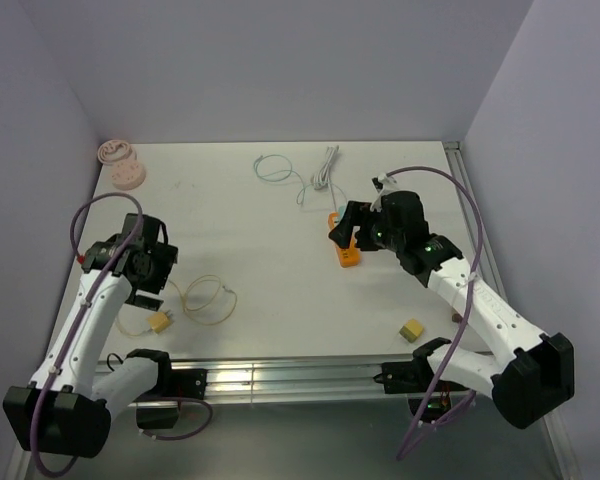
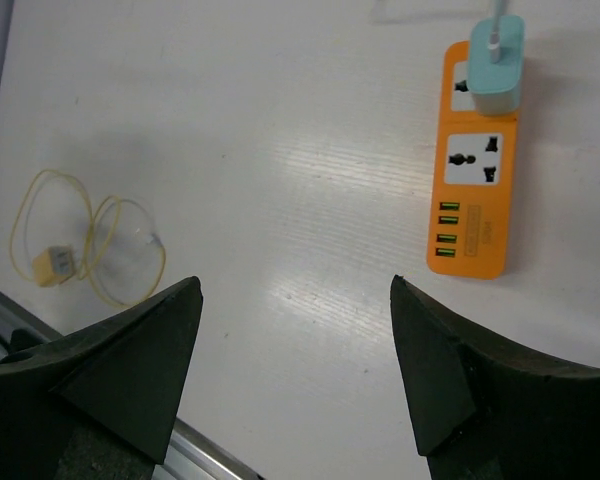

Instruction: Insert the plug

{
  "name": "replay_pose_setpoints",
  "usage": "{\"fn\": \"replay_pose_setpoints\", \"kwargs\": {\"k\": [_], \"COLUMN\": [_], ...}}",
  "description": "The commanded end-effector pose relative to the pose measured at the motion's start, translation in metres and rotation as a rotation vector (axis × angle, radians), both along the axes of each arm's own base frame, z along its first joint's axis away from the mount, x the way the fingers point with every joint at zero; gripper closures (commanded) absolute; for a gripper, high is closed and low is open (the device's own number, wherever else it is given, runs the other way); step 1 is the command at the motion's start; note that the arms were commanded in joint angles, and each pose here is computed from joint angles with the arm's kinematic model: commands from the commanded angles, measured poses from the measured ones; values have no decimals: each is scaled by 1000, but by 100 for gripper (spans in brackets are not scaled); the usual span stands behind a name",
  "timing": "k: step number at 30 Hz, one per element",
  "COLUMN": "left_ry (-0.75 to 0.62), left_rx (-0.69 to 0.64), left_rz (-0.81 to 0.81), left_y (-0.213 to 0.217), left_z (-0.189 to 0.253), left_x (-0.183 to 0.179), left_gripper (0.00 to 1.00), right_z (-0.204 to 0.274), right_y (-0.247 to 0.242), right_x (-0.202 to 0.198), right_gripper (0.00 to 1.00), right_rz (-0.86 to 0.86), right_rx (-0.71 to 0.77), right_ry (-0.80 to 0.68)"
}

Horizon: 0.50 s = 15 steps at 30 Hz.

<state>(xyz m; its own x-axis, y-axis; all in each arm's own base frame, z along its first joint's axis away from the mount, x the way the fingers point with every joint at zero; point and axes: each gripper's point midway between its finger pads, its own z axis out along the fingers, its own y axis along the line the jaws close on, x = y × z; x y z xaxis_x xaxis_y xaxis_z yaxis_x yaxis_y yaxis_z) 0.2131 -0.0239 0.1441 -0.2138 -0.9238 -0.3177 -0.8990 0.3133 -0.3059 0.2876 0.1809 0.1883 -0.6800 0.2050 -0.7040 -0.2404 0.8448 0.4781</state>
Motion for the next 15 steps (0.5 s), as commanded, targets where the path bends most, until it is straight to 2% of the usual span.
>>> {"fn": "replay_pose_setpoints", "kwargs": {"k": [1, 3, 5, 10, 15], "left_ry": [39, 40, 19, 30, 145], "left_rx": [-100, -166, -189, -90, -50], "left_rz": [201, 323, 373, 476, 523], "left_y": [2, 1, 3, 25, 36], "left_z": [-9, -16, -17, -16, -34], "left_x": [-26, -36, -35, -35, -38], "left_gripper": [0, 2, 2, 1, 0], "right_z": [15, 15, 13, 13, 15], "right_y": [7, 5, 3, 9, 12], "right_x": [-10, -13, -16, -24, -27], "right_gripper": [18, 18, 18, 18, 18], "right_rz": [45, 47, 50, 89, 104], "right_rx": [28, 22, 16, 43, 50], "right_ry": [-55, -67, -74, -77, -91]}}
